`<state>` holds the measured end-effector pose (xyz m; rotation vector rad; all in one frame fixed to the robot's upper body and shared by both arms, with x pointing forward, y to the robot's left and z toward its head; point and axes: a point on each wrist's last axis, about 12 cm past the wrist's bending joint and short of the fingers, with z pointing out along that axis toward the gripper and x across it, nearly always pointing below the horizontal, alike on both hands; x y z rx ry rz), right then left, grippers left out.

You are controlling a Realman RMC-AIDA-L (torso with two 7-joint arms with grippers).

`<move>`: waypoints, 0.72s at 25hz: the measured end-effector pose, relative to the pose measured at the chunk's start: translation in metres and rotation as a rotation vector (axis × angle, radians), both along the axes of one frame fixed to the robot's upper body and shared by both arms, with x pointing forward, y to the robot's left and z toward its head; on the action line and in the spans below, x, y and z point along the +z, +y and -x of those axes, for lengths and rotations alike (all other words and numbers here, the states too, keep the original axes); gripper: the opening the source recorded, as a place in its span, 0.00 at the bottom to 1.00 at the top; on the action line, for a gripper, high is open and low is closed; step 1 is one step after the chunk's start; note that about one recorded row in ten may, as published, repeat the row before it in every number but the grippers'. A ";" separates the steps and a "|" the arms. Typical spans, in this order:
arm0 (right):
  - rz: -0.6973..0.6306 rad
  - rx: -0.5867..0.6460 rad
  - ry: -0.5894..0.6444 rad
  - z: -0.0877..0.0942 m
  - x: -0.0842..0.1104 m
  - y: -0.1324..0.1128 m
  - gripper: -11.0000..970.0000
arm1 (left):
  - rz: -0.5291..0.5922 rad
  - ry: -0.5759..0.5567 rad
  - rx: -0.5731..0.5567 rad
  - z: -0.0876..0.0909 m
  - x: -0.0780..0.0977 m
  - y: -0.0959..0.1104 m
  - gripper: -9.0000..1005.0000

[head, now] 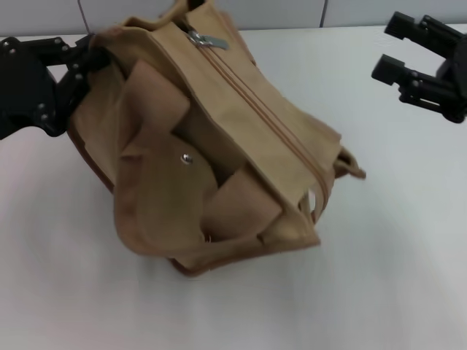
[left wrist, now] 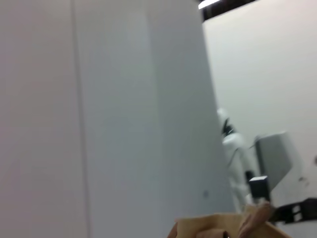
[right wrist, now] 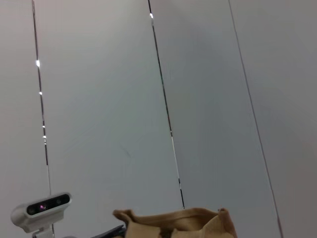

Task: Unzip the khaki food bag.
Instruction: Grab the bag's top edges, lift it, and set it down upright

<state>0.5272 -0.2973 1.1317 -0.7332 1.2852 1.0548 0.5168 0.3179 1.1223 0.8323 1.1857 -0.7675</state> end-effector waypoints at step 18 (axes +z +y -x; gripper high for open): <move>0.079 0.122 -0.213 -0.004 -0.011 0.044 0.67 | 0.007 -0.012 -0.119 0.006 -0.008 -0.030 0.07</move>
